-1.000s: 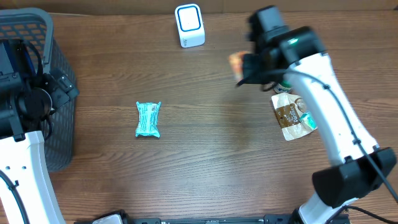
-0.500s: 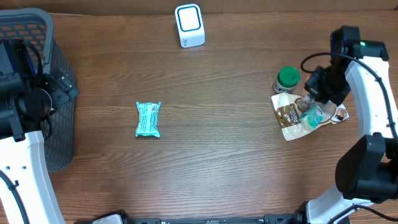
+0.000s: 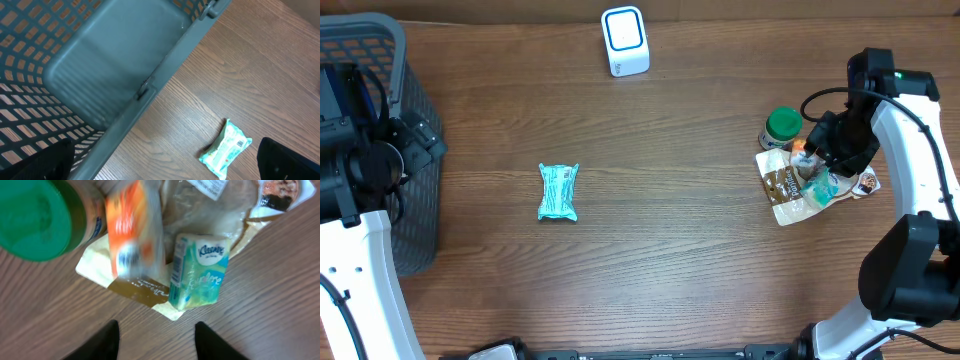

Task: Scan the item barcode
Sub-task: 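Carry the orange packet right and release it onto the pile, then move the right gripper left to the teal packet and grasp it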

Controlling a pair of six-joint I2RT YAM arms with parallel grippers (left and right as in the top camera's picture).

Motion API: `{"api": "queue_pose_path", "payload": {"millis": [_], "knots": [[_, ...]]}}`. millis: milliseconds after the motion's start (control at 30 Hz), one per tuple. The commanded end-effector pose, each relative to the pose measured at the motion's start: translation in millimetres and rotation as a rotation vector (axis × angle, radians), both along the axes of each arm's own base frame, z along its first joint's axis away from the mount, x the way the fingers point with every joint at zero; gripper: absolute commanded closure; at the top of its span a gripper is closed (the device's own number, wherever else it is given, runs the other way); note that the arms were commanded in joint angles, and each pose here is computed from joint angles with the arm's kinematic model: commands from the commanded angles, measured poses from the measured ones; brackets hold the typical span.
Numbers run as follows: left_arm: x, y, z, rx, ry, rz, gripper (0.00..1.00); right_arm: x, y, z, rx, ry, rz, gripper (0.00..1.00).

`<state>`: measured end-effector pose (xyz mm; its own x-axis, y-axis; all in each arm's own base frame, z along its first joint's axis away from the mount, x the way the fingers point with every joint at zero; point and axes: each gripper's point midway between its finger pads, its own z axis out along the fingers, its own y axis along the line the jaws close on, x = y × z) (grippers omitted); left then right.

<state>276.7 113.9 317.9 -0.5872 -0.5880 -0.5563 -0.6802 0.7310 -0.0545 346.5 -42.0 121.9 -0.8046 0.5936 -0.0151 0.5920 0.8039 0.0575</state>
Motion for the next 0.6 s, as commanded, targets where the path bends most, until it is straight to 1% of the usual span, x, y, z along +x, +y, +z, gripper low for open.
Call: {"api": "queue_pose_path", "payload": {"millis": [0, 67, 167, 233, 333, 433, 467, 500, 567], "knots": [[0.2, 3.8, 4.3, 0.013, -0.009, 0.014, 0.0, 9.8, 26.5, 10.5, 0.124, -0.054, 0.126, 0.6], [0.2, 3.8, 4.2, 0.013, -0.009, 0.014, 0.01, 15.9, 50.6, 19.7, 0.216, -0.099, 0.21, 0.63], [0.2, 3.8, 4.3, 0.013, -0.009, 0.014, 0.0, 21.5, 96.8, 31.2, 0.333, -0.156, 0.35, 0.63], [0.3, 3.8, 4.4, 0.013, -0.01, 0.014, 0.0, 22.6, 128.2, 34.5, 0.37, -0.177, 0.428, 0.61], [0.2, 3.8, 4.3, 0.013, -0.009, 0.014, 0.01, 24.6, 179.0, 40.2, 0.411, -0.228, 0.546, 0.56], [0.3, 3.8, 4.4, 0.013, -0.01, 0.014, 0.0, 25.0, 231.8, 45.7, 0.45, -0.277, 0.611, 0.43], [0.2, 3.8, 4.3, 0.013, -0.009, 0.014, 0.0, 24.4, 247.2, 46.0, 0.46, -0.285, 0.618, 0.28], [0.3, 3.8, 4.4, 0.013, -0.01, 0.014, 0.0, 23.7, 262.7, 45.9, 0.471, -0.292, 0.618, 0.1], [0.2, 3.8, 4.3, 0.013, -0.009, 0.014, 0.0, 21.0, 294.2, 43.8, 0.498, -0.303, 0.63, 0.01]]}}
